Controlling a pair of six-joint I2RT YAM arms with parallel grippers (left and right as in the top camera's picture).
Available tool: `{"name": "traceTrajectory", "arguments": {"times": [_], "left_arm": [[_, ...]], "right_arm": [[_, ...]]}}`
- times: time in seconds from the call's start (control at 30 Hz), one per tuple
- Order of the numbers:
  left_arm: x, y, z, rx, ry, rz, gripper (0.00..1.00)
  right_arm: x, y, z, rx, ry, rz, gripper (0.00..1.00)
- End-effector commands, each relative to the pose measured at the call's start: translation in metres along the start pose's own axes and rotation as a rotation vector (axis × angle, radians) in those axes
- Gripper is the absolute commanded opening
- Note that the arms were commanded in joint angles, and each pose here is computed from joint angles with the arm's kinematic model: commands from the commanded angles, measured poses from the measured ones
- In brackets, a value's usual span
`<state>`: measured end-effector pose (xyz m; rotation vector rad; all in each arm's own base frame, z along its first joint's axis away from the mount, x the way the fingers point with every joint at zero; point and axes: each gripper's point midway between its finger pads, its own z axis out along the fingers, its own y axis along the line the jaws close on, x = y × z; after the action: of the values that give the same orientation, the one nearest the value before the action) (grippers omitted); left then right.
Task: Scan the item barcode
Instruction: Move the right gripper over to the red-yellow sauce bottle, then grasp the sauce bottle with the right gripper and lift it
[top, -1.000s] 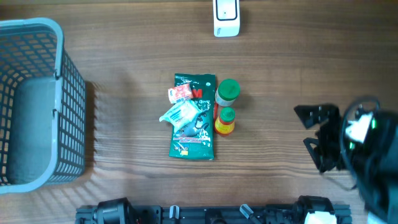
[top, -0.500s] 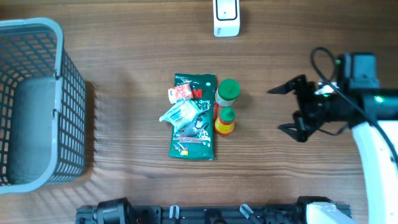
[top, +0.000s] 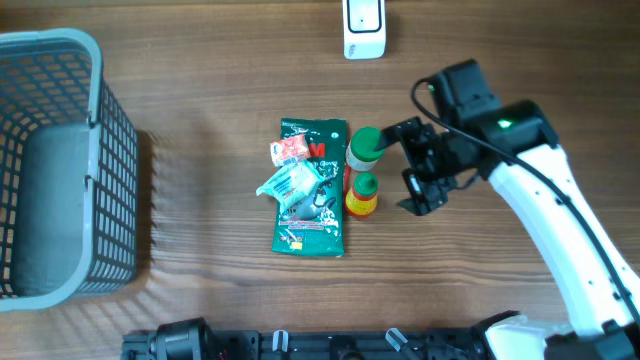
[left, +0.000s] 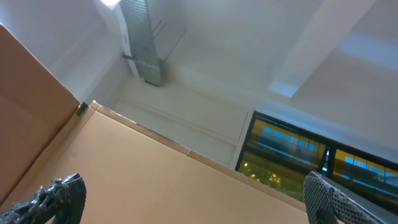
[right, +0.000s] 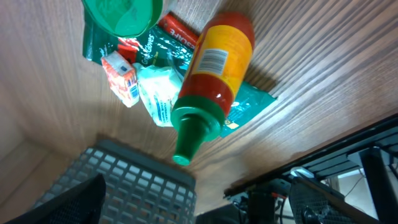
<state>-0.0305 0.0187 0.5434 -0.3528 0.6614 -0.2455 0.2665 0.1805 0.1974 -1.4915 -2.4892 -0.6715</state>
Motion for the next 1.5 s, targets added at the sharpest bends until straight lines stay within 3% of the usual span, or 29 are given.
{"name": "traceTrajectory", "arguments": {"times": [0.0, 0.2, 0.4, 0.87, 1.03, 1.2, 1.47], "left_arm": [[0.0, -0.001, -0.001, -0.001, 0.0, 0.001, 1.0], [0.0, -0.001, -0.002, -0.006, -0.003, 0.007, 1.0], [0.001, -0.002, -0.002, -0.035, -0.019, 0.043, 1.0], [0.001, -0.003, -0.003, -0.048, -0.028, 0.06, 1.0], [0.001, -0.003, -0.003, -0.047, -0.029, 0.06, 1.0], [0.001, -0.003, -0.003, -0.048, -0.028, 0.06, 1.0], [0.001, -0.002, -0.002, -0.035, -0.019, 0.043, 1.0]], "right_arm": [[-0.005, 0.016, 0.015, 0.046, -0.106, 0.04, 0.94], [-0.012, 0.01, 0.05, 0.181, -0.122, 0.084, 0.94], [-0.014, -0.002, 0.074, 0.284, -0.114, 0.066, 0.78], [-0.004, -0.011, 0.091, 0.334, -0.239, -0.009, 0.74], [-0.007, -0.016, 0.102, 0.374, -0.245, -0.017, 0.58], [-0.006, -0.016, 0.103, 0.389, -0.215, -0.118, 0.52], [-0.012, -0.003, 0.075, 0.434, -0.207, -0.591, 0.43]]}}
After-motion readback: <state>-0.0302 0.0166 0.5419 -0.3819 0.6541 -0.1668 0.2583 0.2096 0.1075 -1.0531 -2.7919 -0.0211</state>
